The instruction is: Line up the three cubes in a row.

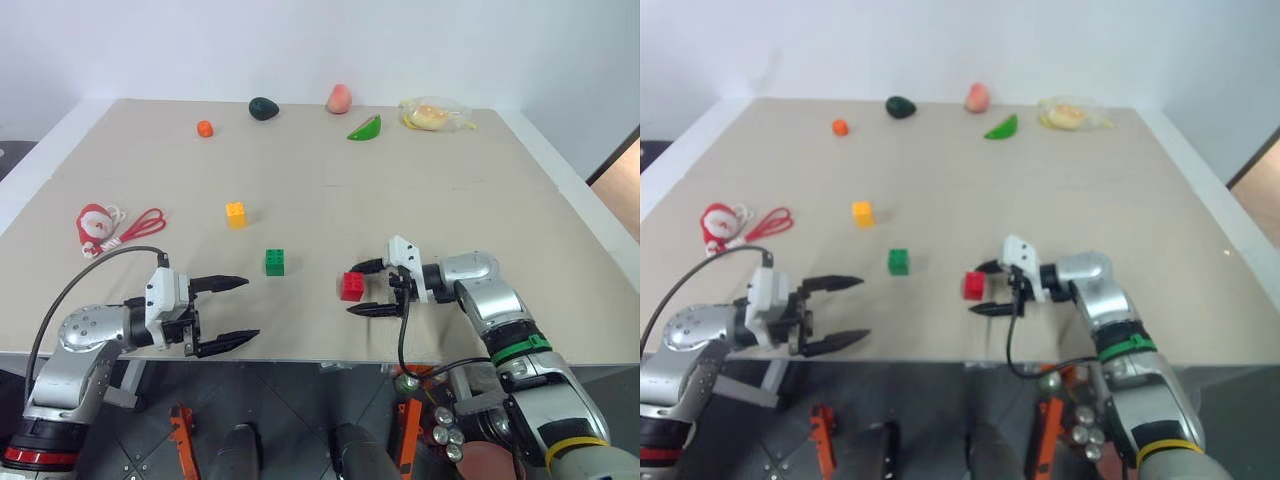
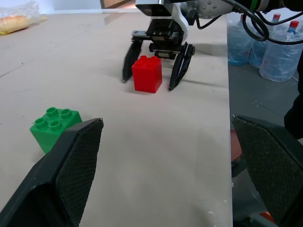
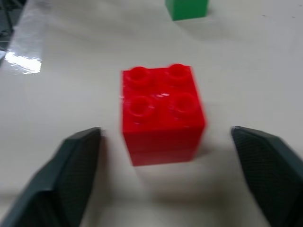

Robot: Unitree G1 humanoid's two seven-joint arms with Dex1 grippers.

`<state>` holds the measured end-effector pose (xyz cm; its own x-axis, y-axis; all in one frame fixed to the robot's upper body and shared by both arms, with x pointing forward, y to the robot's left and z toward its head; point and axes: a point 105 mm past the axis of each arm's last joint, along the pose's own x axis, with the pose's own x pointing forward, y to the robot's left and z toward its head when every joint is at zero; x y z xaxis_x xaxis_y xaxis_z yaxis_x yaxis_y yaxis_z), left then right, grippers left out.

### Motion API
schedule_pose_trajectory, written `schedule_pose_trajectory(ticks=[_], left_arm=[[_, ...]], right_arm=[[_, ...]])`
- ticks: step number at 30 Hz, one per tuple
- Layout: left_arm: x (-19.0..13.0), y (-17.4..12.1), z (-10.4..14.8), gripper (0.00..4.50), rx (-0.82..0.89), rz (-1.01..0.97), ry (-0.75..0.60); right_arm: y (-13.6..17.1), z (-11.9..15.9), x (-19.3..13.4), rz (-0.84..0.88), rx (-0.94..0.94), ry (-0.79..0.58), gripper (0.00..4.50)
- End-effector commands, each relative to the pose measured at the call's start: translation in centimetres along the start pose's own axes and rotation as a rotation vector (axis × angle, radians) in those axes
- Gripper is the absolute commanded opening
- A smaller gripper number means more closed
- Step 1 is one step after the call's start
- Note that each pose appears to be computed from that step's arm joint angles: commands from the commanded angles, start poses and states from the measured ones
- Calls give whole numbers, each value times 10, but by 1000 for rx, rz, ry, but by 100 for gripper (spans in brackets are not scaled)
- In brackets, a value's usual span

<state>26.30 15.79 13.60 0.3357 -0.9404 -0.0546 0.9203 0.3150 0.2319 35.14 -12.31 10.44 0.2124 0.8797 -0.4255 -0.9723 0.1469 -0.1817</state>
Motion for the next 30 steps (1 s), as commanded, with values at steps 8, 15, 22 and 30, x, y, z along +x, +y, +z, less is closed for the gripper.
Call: schedule_pose_trajectory(ticks=[8, 15, 22, 30], left_arm=[[-19, 23, -25, 450, 0, 161, 94], [-11, 43, -42, 450, 17, 230, 140], [11, 57, -45, 450, 41, 186, 119], [35, 83, -43, 450, 51, 148, 108]], right_arm=[[-23, 31, -70, -49, -135, 53, 447], [-32, 64, -102, -161, -192, -28, 447], [-8, 75, -83, -132, -168, -112, 447], [14, 80, -72, -127, -139, -157, 447]])
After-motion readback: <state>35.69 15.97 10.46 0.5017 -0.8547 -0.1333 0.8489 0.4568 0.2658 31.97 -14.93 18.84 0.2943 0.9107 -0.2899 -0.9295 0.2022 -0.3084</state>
